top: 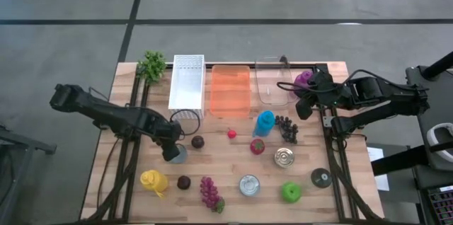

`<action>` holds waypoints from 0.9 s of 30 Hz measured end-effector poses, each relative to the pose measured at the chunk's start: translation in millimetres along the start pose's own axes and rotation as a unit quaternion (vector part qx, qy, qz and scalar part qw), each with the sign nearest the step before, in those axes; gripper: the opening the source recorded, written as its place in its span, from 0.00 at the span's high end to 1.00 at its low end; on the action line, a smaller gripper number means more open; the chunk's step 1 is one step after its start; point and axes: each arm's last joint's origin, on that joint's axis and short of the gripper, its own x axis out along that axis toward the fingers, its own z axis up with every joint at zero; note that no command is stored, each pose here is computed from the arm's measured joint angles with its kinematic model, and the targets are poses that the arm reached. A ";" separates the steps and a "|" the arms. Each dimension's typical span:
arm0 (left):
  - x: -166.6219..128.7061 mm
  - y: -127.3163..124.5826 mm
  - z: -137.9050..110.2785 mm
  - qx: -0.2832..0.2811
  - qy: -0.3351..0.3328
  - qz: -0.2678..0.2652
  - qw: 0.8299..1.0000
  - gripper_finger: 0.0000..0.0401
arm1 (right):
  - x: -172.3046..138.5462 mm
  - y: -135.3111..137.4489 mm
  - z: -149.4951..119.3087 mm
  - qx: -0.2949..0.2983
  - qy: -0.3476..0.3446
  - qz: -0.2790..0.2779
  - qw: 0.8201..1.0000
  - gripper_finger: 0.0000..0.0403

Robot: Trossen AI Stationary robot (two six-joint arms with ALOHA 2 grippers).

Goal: Pick & Place Food Item
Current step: Put the left blue tuna can into the white bin

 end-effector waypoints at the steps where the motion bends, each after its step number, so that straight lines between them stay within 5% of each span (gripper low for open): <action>1: 1.7 1.2 -1.1 0.000 0.002 0.002 1.000 0.94 | 0.0 0.0 0.0 0.000 0.000 0.000 1.000 0.98; 27: 2.3 6.9 -5.0 -0.007 0.008 0.041 0.999 0.94 | 1.8 0.3 -1.3 -0.001 0.002 -0.002 1.000 0.98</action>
